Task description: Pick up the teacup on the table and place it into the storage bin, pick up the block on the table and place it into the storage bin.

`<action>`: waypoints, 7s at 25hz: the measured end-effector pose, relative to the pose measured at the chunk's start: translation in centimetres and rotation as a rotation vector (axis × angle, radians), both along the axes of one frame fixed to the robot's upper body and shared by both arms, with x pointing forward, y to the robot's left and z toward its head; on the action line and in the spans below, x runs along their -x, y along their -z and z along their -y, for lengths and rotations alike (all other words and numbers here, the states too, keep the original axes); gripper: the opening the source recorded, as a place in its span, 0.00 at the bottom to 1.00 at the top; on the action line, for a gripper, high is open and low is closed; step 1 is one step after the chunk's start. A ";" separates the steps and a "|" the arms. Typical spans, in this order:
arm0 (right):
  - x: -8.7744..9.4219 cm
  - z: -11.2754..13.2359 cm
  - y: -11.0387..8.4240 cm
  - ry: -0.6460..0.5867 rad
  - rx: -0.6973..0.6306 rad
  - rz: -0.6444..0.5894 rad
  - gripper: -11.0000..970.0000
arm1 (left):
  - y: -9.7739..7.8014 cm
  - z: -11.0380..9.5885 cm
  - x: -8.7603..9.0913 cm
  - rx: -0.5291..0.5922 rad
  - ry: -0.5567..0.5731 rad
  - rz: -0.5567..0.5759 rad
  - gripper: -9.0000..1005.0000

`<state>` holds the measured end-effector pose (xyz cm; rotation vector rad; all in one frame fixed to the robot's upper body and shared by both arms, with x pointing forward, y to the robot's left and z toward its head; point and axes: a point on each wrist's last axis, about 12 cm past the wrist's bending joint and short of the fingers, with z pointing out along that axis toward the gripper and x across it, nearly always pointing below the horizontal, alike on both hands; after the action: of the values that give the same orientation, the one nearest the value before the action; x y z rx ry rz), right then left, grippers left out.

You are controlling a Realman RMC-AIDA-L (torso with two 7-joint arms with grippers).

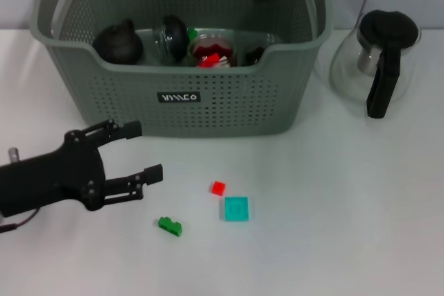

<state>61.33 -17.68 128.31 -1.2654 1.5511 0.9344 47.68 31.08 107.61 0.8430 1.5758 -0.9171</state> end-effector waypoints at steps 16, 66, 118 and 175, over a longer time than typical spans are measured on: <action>8.3 5.8 11.0 -0.075 0.093 -0.339 0.97 | -4.4 5.1 -4.1 -0.539 0.329 -0.192 0.83; 7.1 6.0 14.4 0.026 0.163 -0.455 0.97 | -2.9 15.8 -7.7 -1.262 0.636 0.013 0.42; 8.5 9.4 14.8 0.062 0.081 -0.436 0.97 | -17.4 11.7 -17.5 -0.357 -0.238 -0.063 0.38; 9.3 13.2 17.2 0.181 0.072 -0.506 0.97 | -2.7 23.6 -8.9 -1.197 0.467 -0.059 0.67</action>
<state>52.08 -30.91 111.06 -0.9559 2.0676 1.1438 56.55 7.53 110.26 2.0827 1.9827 -0.1899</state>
